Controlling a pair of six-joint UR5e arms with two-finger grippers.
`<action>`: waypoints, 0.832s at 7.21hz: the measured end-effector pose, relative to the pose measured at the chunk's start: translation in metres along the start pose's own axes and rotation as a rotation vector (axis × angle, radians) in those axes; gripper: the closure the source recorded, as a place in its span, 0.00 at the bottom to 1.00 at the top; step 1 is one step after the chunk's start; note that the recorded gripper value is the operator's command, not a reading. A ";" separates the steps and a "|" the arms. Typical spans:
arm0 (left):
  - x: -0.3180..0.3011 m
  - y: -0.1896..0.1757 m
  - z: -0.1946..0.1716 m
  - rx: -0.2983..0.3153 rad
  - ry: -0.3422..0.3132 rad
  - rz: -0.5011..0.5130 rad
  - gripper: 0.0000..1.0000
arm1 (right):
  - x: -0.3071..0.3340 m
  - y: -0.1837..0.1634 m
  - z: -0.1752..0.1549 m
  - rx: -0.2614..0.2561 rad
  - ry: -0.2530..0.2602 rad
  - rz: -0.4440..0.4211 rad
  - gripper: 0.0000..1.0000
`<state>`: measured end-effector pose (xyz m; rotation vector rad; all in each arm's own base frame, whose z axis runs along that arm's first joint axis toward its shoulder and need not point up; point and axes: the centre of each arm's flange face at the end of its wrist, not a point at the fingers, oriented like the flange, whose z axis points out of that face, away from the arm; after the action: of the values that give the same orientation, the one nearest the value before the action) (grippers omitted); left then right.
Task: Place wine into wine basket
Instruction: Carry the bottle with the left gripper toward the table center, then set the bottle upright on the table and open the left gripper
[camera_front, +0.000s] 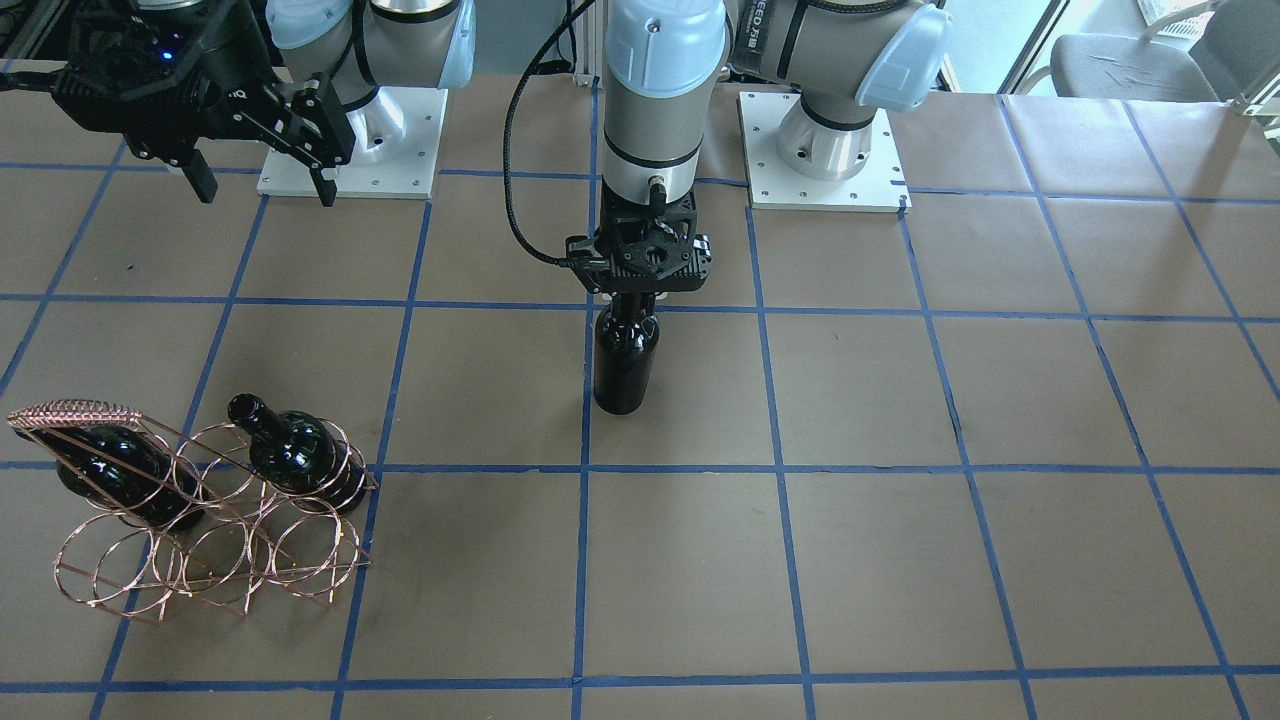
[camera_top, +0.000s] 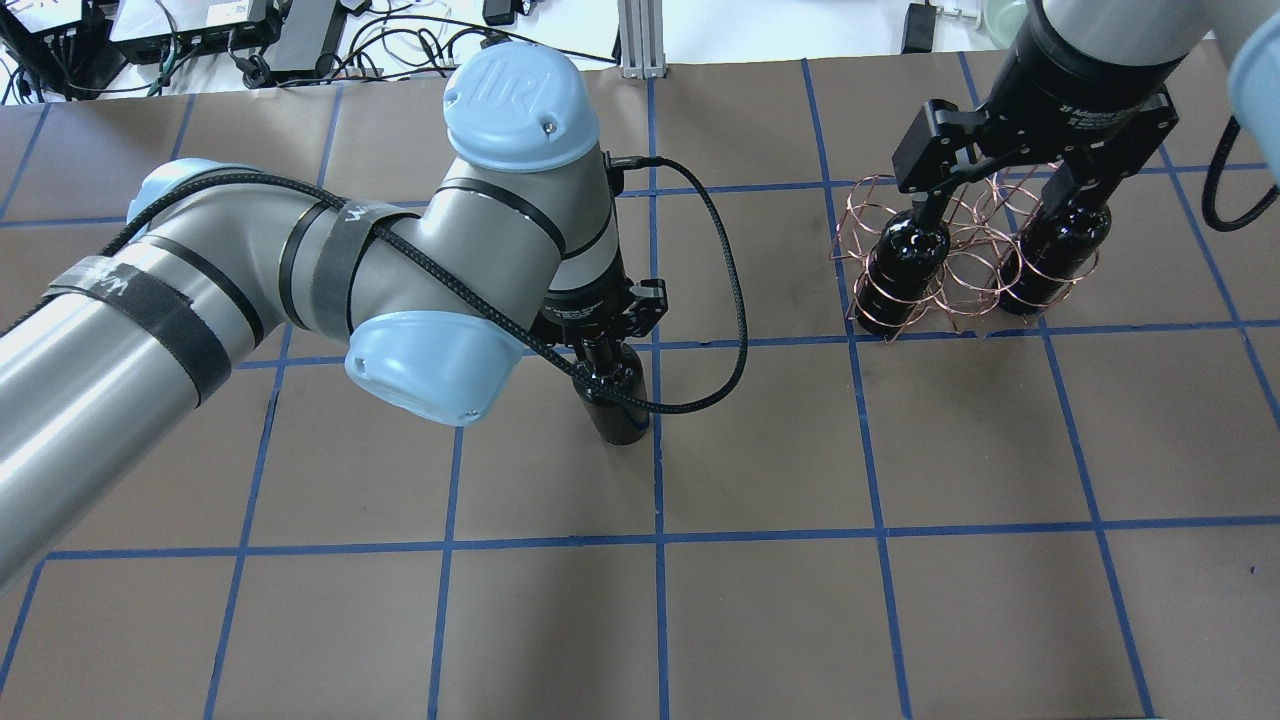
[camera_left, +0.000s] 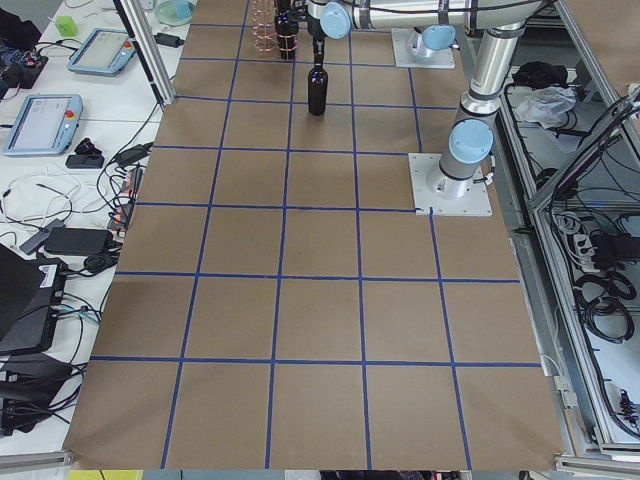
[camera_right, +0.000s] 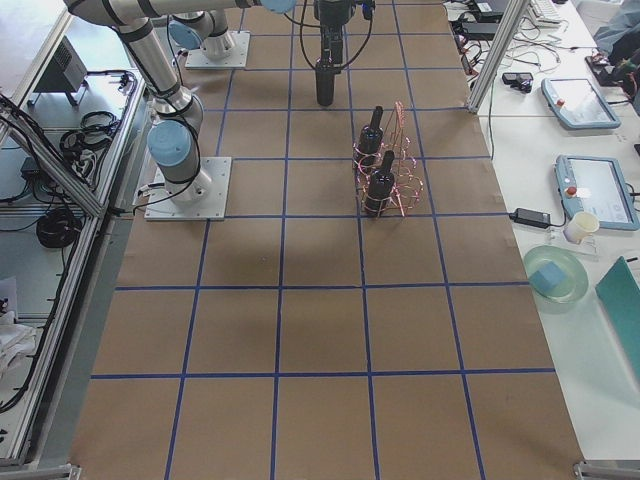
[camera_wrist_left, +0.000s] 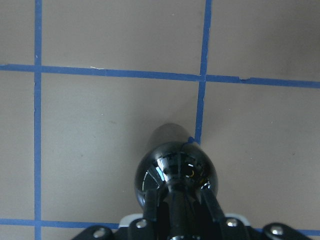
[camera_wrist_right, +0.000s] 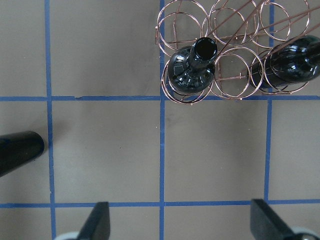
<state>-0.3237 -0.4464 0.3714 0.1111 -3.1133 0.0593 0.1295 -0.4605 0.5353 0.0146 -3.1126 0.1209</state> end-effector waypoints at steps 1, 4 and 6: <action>0.000 0.001 0.001 -0.006 -0.002 0.002 0.00 | 0.000 0.000 0.000 0.000 0.000 0.000 0.00; -0.003 -0.001 -0.011 -0.007 -0.005 -0.003 0.00 | 0.000 0.001 -0.001 0.002 0.001 0.000 0.00; -0.023 -0.027 -0.057 0.050 0.016 -0.055 0.00 | -0.001 0.004 -0.006 0.009 -0.006 -0.007 0.00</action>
<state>-0.2970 -0.4692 0.4290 0.1968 -3.0911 0.1363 0.1306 -0.4556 0.5406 0.0262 -3.1179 0.1344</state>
